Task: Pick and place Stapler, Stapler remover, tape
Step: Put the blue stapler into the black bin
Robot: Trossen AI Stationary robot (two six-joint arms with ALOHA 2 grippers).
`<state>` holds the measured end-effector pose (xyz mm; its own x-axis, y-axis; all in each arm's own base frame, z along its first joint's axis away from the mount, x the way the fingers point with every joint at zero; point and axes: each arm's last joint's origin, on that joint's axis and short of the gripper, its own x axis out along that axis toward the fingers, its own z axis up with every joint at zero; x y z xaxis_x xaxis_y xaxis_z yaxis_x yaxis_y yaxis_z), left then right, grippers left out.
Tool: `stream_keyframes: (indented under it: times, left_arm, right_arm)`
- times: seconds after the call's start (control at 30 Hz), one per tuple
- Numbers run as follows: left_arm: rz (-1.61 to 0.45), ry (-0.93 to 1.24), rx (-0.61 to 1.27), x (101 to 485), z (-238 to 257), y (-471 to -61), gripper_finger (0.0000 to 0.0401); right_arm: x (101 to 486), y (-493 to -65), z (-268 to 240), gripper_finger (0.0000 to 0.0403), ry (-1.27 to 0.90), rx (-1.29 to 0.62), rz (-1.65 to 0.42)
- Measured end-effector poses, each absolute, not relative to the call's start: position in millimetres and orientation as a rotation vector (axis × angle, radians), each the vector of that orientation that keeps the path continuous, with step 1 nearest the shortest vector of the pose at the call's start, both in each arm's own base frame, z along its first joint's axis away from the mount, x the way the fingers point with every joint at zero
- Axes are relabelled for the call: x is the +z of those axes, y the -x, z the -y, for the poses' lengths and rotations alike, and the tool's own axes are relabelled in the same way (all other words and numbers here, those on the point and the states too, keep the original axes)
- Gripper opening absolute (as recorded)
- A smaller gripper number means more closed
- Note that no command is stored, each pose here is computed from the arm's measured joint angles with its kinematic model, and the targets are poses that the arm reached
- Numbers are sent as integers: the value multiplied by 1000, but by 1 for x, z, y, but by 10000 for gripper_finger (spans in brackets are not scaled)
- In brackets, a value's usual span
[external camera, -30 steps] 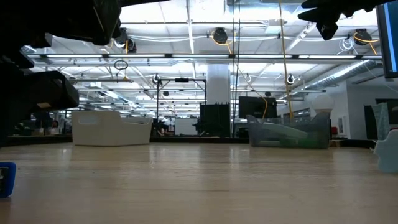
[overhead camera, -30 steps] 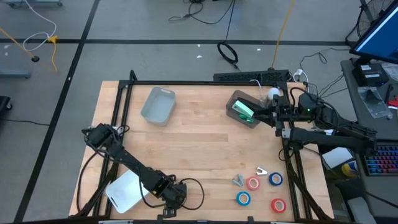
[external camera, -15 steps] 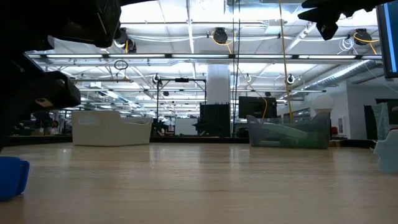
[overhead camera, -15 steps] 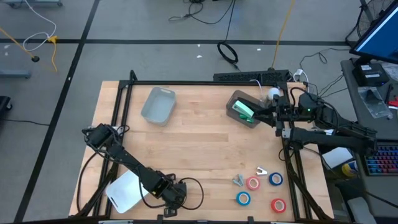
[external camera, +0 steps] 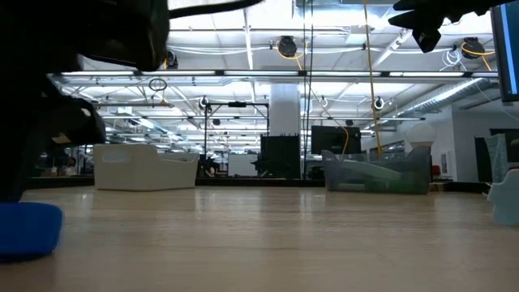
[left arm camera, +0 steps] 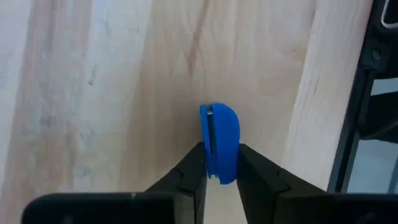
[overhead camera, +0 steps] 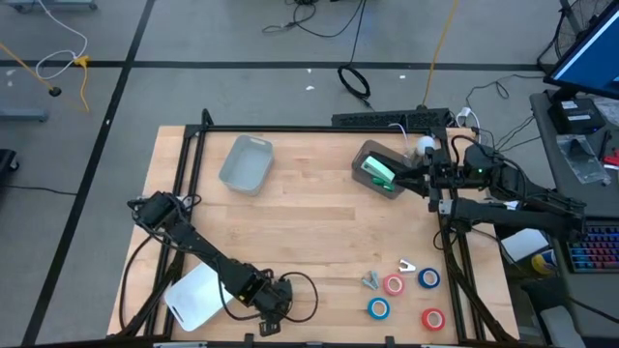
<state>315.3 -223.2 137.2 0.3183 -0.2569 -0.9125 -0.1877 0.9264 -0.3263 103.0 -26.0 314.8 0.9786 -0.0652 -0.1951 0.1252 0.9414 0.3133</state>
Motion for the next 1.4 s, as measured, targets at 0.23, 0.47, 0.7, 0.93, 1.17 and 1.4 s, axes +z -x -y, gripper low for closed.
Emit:
stream_keyframes:
  times: [0.23, 0.47, 0.7, 0.93, 1.17, 1.4]
  left_arm:
    - [-1131, 378, 46, 158, 189, -332, 51]
    - [-926, 409, 91, 197, 138, -356, 76]
    - [-652, 432, 94, 238, 89, -376, 56]
    - [-491, 460, 139, 257, 51, -386, 69]
    - [-452, 446, 140, 261, 39, -389, 58]
    - [-429, 436, 142, 262, 39, -390, 67]
  right_arm:
    - [290, -118, 25, 116, -364, 91, -196]
    - [248, -140, 27, 116, -454, 262, -96]
    - [230, -156, 20, 136, -446, 361, 31]
    - [225, -184, 14, 175, -383, 387, -51]
    - [229, -211, 21, 200, -295, 279, -104]
    - [234, -234, 26, 229, -240, 263, -186]
